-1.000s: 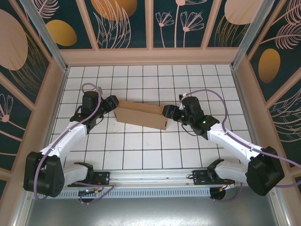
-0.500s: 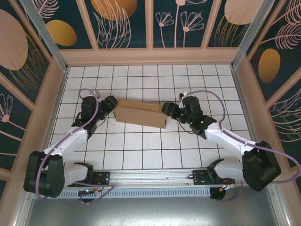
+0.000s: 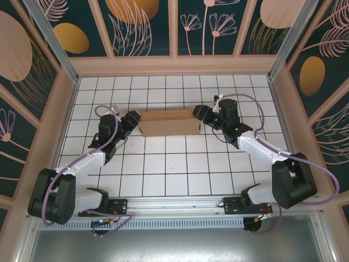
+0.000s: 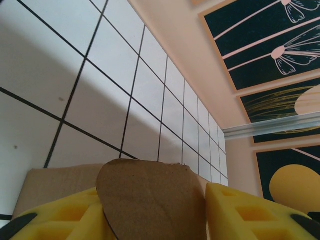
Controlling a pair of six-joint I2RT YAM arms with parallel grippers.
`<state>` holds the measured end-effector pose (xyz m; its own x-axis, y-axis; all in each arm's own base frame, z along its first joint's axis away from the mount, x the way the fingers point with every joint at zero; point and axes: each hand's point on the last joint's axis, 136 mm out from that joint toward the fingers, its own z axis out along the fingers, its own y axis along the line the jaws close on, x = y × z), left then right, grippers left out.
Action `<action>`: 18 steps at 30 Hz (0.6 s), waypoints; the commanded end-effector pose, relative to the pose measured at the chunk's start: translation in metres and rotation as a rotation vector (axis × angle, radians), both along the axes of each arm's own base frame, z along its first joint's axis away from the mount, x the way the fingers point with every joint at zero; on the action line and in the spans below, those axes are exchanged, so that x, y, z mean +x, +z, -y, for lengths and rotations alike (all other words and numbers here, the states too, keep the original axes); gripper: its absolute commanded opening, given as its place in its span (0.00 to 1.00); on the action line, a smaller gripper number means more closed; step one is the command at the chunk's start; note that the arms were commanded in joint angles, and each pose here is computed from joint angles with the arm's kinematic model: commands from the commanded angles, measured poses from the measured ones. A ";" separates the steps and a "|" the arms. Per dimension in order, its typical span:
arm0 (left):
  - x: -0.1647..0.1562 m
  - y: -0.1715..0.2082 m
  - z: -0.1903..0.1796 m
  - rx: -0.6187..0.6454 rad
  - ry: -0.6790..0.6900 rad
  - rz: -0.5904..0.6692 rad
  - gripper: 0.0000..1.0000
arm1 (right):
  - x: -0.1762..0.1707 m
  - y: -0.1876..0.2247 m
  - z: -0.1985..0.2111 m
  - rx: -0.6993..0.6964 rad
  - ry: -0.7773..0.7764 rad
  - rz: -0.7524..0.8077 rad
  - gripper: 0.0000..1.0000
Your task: Fold the paper box
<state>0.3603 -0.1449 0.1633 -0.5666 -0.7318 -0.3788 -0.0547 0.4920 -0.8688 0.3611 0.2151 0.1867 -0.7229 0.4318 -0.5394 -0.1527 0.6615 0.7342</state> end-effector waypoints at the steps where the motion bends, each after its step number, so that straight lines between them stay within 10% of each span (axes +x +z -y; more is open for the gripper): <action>1: 0.005 0.022 0.026 -0.036 -0.088 0.071 0.47 | 0.005 0.032 -0.017 0.085 0.103 0.112 0.59; 18: 0.033 0.028 0.054 0.020 -0.112 0.114 0.47 | 0.025 0.019 0.011 0.093 0.080 0.144 0.59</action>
